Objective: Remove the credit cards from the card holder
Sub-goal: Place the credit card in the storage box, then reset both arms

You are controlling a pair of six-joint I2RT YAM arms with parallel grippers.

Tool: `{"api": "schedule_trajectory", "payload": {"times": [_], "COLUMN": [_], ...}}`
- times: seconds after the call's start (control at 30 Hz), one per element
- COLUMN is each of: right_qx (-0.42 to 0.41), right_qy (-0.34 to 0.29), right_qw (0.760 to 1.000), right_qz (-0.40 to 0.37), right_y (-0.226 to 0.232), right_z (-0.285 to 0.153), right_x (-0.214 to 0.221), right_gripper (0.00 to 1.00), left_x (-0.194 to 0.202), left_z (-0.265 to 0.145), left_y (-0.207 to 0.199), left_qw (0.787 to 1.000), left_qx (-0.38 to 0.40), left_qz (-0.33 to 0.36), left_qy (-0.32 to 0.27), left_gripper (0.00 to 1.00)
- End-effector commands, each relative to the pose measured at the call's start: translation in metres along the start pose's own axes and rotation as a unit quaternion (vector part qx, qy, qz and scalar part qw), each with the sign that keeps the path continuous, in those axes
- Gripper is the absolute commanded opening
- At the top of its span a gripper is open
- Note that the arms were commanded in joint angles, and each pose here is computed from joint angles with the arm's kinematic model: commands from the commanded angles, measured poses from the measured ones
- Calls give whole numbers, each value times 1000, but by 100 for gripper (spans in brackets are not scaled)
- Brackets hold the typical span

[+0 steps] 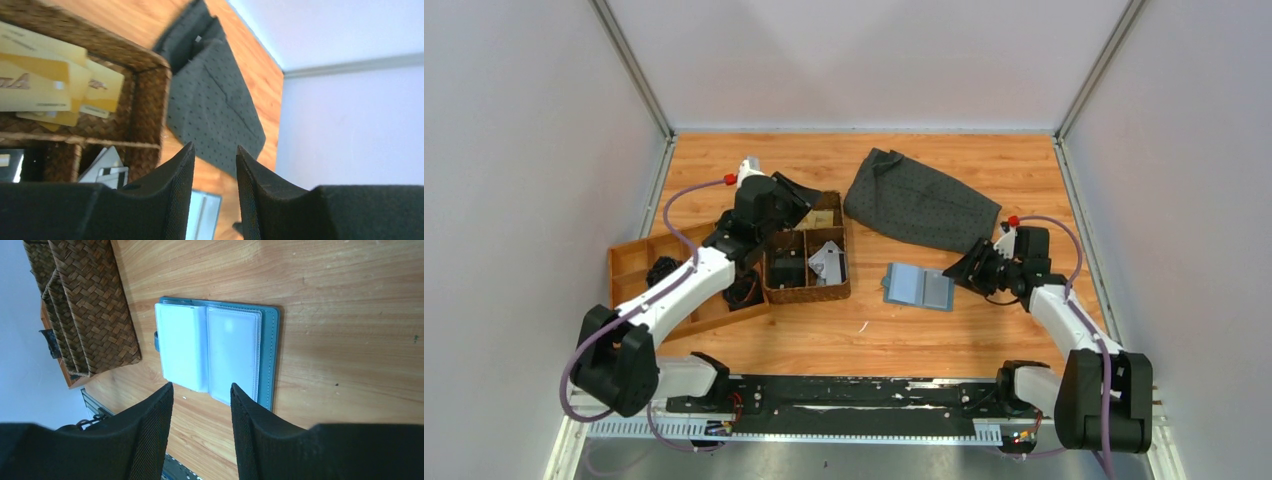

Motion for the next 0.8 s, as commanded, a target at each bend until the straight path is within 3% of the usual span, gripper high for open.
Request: {"api": "schedule_trajectory", "payload": {"times": [0.0, 0.17, 0.33, 0.57, 0.67, 0.77], "right_qx": [12, 31, 68, 93, 72, 57], "right_qy": [-10, -56, -138, -222, -235, -255], "right_qw": [999, 993, 974, 953, 950, 941], "right_qz": [-31, -96, -164, -186, -192, -214], "right_y": [9, 35, 71, 101, 128, 152], "right_z": [-9, -41, -91, -139, -163, -191], "right_x": [-13, -44, -89, -117, -119, -121], "right_gripper": [48, 53, 57, 62, 64, 64], "left_x": [11, -2, -26, -64, -70, -77], "left_z": [-27, -60, -101, -169, -193, -213], "left_y": [-28, -32, -44, -54, -49, -38], "left_qw": [987, 961, 938, 914, 907, 906], "left_qx": [63, 5, 22, 47, 48, 23], "left_qz": [144, 274, 347, 394, 409, 414], "left_qy": [25, 30, -3, -78, -86, -84], "left_gripper": [39, 39, 40, 49, 56, 57]}}
Point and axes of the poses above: each gripper's point midway between its finger pads, its own z axis out along the fingers, its own y axis along the line the jaws close on, x = y × z, the point moved 2 cm from there along -z, back along the fingers, and after that the axes turned 2 degrees about -z, right-handed, at the moved point
